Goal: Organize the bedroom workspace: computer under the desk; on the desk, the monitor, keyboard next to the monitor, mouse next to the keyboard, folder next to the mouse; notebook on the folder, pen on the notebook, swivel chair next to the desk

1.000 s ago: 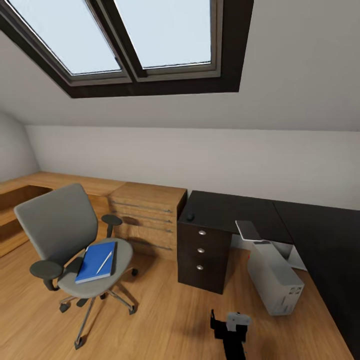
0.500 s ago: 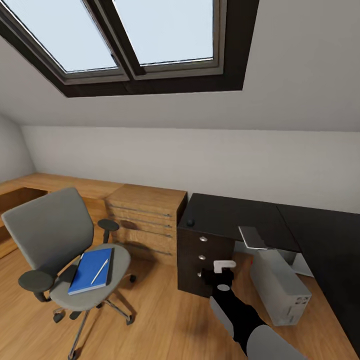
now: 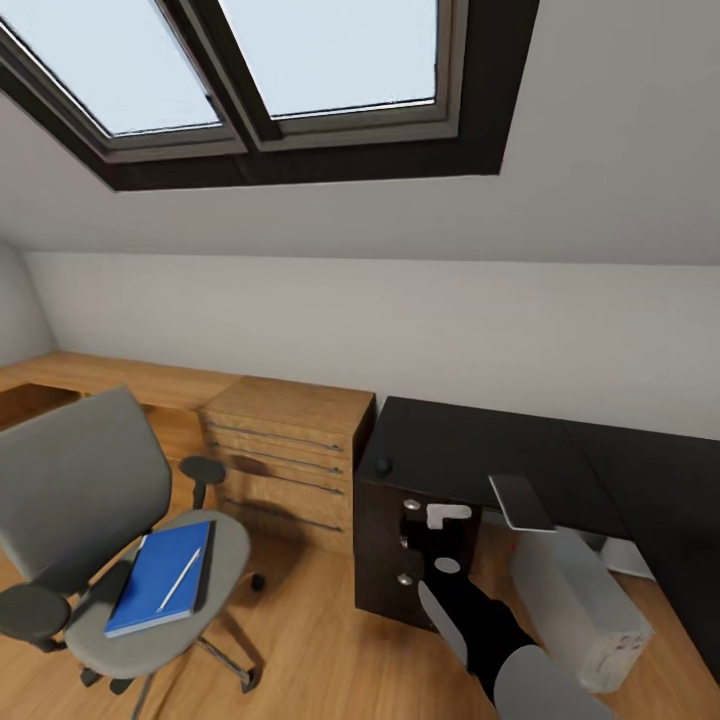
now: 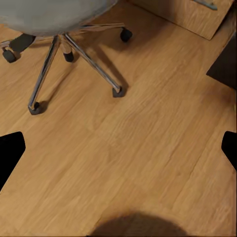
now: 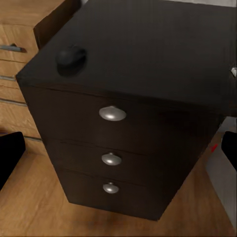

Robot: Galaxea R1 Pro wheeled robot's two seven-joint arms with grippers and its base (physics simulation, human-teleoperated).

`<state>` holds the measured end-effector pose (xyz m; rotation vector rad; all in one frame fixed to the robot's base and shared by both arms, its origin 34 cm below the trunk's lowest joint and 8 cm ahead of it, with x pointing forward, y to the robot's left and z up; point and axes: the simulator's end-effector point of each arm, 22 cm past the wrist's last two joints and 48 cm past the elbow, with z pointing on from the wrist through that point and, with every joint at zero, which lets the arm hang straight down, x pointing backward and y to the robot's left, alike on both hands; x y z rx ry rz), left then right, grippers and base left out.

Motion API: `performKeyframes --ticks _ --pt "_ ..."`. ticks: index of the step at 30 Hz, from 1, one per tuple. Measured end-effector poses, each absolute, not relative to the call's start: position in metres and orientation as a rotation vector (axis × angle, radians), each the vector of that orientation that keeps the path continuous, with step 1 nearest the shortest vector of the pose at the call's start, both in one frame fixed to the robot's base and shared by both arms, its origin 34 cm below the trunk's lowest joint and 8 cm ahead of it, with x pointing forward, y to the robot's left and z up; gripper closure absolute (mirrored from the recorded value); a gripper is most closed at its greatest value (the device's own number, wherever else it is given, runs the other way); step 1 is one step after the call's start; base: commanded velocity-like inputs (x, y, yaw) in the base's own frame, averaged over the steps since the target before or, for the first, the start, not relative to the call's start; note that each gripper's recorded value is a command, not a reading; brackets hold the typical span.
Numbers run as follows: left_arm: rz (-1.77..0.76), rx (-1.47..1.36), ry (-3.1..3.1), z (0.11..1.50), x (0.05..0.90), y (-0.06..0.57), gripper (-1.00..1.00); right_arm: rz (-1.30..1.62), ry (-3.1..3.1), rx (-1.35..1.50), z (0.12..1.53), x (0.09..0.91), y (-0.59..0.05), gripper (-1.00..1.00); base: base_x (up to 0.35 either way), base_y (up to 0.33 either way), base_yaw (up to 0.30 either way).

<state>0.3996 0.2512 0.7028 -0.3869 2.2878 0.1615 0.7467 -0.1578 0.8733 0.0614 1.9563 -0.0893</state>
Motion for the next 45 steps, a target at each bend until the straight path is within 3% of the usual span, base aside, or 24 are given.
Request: performKeyframes --ticks 5,21,30,45 --pt "0.094 -0.365 2.098 0.761 0.438 0.265 -1.0 -0.044 1.911 0.034 0.91 0.747 -0.139 -1.0 0.26 0.0 0.0" --pt "0.086 -0.325 2.099 0.762 0.434 0.266 -1.0 -0.026 1.928 0.013 0.909 0.734 -0.13 -1.0 0.314 0.0 0.0" --pt "0.142 -0.619 2.093 0.754 0.437 0.332 -1.0 -0.021 1.941 -0.015 0.901 0.731 -0.124 -1.0 0.321 0.0 0.0" --pt "0.135 -0.65 2.093 0.753 0.436 0.333 -1.0 0.07 1.993 -0.179 0.868 0.715 -0.085 -1.0 0.17 0.0 0.0"
